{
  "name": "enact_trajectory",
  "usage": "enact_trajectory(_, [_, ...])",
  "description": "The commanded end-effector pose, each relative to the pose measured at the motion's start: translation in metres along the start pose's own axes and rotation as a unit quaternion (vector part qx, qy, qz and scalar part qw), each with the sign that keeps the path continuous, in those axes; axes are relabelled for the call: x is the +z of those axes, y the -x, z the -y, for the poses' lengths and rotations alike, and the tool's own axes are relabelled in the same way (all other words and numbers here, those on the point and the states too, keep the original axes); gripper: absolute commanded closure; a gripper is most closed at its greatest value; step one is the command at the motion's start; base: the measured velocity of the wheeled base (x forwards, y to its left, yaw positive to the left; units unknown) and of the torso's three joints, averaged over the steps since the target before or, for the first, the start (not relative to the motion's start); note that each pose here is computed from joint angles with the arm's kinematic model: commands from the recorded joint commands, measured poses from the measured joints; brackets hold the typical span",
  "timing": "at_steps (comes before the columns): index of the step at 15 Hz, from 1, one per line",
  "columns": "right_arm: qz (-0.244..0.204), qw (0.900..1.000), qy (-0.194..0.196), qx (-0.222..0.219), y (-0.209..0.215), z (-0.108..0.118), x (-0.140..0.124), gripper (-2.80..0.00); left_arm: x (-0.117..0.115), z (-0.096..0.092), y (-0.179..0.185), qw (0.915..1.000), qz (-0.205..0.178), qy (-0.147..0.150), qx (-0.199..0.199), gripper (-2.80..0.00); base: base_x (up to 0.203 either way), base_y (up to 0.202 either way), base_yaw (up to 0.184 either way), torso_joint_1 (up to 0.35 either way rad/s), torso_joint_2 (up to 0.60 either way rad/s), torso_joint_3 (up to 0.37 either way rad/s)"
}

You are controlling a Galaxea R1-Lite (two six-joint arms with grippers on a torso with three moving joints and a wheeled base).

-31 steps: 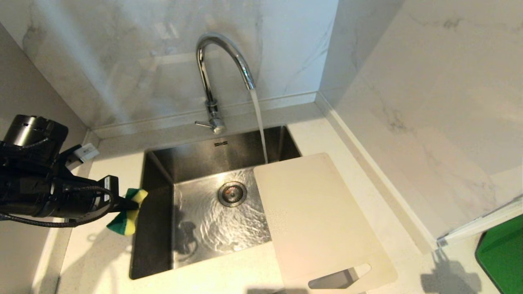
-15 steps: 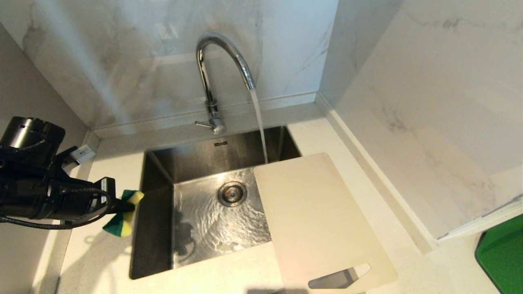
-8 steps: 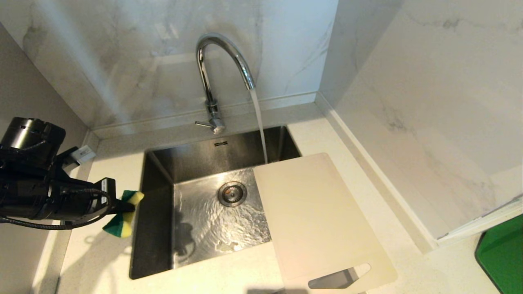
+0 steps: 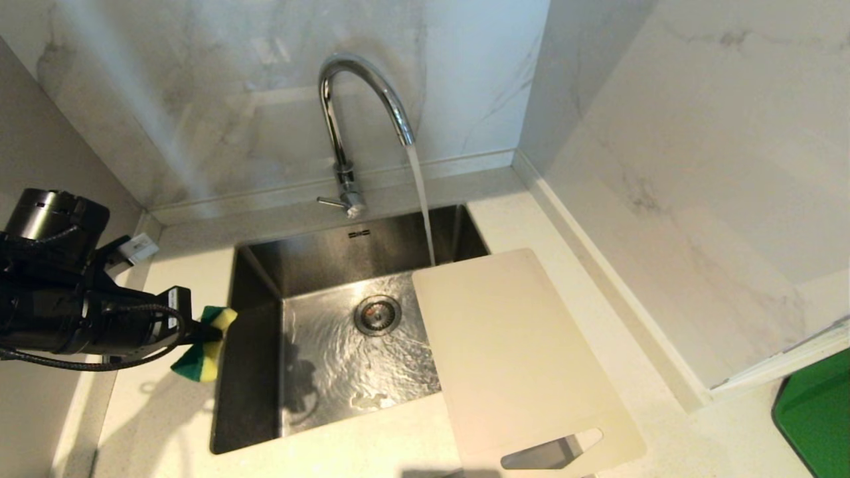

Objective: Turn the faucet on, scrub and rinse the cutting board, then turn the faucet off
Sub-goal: Put down the cleaning cloth

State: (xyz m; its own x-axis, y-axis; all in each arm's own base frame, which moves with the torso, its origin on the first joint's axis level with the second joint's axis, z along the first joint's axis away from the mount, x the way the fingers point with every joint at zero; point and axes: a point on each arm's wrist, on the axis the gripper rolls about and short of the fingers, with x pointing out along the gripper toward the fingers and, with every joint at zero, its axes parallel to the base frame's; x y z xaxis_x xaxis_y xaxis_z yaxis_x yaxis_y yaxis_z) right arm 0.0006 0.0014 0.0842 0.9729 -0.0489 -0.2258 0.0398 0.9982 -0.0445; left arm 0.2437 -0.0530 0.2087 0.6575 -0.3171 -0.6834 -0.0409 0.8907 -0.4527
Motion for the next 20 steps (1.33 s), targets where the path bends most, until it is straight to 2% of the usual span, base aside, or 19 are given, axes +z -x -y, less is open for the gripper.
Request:
enact_trajectory(1, [-0.002,1.0,0.002,0.007,0.0,0.0,0.0,0.0,0.002,0.001,-0.001,1.0,0.007,-0.001,-0.005,0.0,0.0,0.0,0.0,0.0,0.0,0.0])
enact_trajectory(2, [0.001,1.0,0.005,0.025,0.0,0.0,0.0,0.0,0.002,0.001,-0.001,0.9999,0.009,-0.002,-0.006,0.0,0.0,0.0,0.0,0.0,0.0,0.0])
enact_trajectory(4, [0.035,0.998,0.0,0.058,0.006,0.001,-0.002,0.0,0.002,0.001,-0.002,1.0,0.008,-0.002,-0.005,0.0,0.0,0.0,0.0,0.0,0.0,0.0])
enact_trajectory(6, [0.07,0.996,-0.008,0.048,0.012,0.001,-0.004,0.0,0.002,0.001,-0.002,1.0,0.007,-0.002,-0.005,0.0,0.0,0.0,0.0,0.0,0.0,0.0])
enact_trajectory(9, [0.119,0.992,0.011,0.035,0.022,0.002,-0.014,0.0,0.002,0.001,-0.002,1.0,0.008,-0.003,-0.004,0.0,0.0,0.0,0.0,0.0,0.0,0.0])
enact_trajectory(11, [0.112,0.993,0.032,0.033,0.02,0.001,-0.015,0.0,0.002,0.0,-0.002,0.9998,0.012,-0.015,0.002,0.0,0.0,0.0,0.0,0.0,0.0,0.0])
enact_trajectory(13, [0.112,0.992,0.037,0.036,0.02,0.001,-0.015,0.0,0.004,0.0,-0.001,0.9995,0.021,-0.019,0.017,0.0,0.0,0.0,0.0,0.0,0.0,0.0])
enact_trajectory(15, [0.112,0.992,0.037,0.038,0.02,0.001,-0.015,0.0,0.007,0.001,0.003,0.9981,0.034,-0.044,0.027,0.0,0.0,0.0,0.0,0.0,0.0,0.0])
enact_trajectory(16, [0.112,0.992,0.037,0.038,0.02,0.001,-0.015,0.0,0.008,0.002,0.008,0.9966,0.041,-0.055,0.046,0.0,0.0,0.0,0.0,0.0,0.0,0.0])
enact_trajectory(18, [0.112,0.992,0.035,0.037,0.02,0.001,-0.015,0.0,0.01,0.004,0.018,0.9938,0.024,-0.075,0.079,0.0,0.0,0.0,0.0,0.0,0.0,0.0])
enact_trajectory(20, [0.112,0.992,0.034,0.037,0.02,0.001,-0.015,0.0,0.014,0.001,0.028,0.9899,-0.012,-0.091,0.108,0.0,0.0,0.0,0.0,0.0,0.0,0.0])
